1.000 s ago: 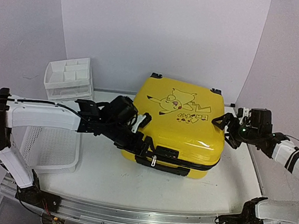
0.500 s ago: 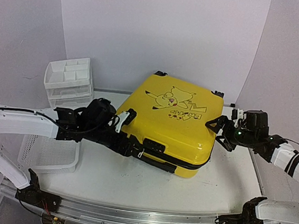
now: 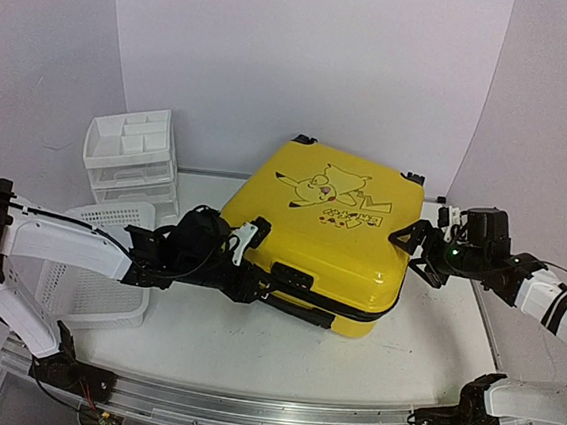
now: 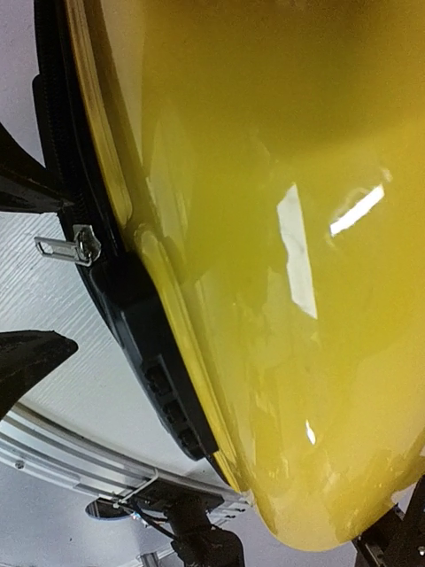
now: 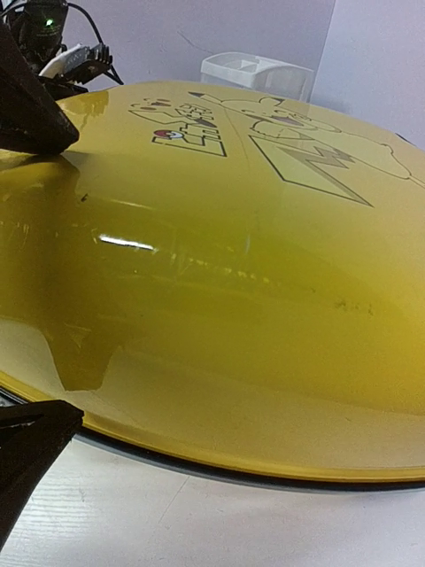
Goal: Open, take out, and arrange the luggage
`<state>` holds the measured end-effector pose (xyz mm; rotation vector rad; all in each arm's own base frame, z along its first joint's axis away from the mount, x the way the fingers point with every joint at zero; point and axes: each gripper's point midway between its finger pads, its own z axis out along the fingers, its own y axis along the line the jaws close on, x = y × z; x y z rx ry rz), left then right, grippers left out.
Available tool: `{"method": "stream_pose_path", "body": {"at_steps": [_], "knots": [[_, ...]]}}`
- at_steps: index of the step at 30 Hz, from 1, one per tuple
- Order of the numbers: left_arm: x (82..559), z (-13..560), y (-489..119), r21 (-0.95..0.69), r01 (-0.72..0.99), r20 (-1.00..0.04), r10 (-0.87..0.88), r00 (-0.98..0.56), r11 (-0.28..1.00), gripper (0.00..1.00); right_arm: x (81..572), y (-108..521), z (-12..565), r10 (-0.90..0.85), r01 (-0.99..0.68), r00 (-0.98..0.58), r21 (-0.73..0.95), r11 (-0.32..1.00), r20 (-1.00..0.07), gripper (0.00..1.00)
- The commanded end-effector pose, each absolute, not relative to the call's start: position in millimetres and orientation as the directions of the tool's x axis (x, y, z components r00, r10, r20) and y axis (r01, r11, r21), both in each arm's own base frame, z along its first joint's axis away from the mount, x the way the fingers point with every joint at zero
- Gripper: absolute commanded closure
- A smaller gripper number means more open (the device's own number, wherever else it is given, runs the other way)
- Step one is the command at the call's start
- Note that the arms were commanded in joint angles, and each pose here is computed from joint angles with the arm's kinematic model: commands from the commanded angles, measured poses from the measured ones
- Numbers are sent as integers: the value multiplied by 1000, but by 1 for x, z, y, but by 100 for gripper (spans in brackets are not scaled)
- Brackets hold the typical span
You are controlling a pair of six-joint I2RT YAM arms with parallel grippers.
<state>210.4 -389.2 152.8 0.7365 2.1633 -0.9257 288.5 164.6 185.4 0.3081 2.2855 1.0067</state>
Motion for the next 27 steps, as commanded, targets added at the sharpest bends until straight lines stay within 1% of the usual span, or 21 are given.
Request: {"method": "stream_pose_path", "body": {"at_steps": [1,2,3,5,8,14,19,22,27], "knots": [[225,173,-398,-380,688,-805,146,-575,618,52,272,168,178,372,-34,-831,705,708,-414,3],[228,170,-393,-355,663,-814,132,-566,659,46,272,168,178,371,-35,-832,706,708,-413,3],[226,166,-391,-336,652,-818,133,-559,680,43,272,168,178,371,-36,-831,706,707,-414,3],[221,158,-391,-311,643,-820,145,-553,700,41,272,168,177,369,-37,-832,704,709,-414,3],[217,149,-391,-277,633,-823,161,-544,723,39,271,169,174,364,-35,-837,703,710,-409,3],[213,144,-390,-156,607,-861,194,-471,779,43,269,168,172,365,-30,-838,703,711,-406,2],[218,140,-394,-93,594,-868,227,-441,799,52,268,168,175,364,-36,-837,706,708,-408,3],[221,136,-393,-63,578,-865,245,-438,813,55,267,167,176,364,-38,-835,704,709,-412,3],[226,131,-397,-31,567,-859,268,-437,823,56,267,167,178,363,-40,-835,704,709,-413,2]]}}
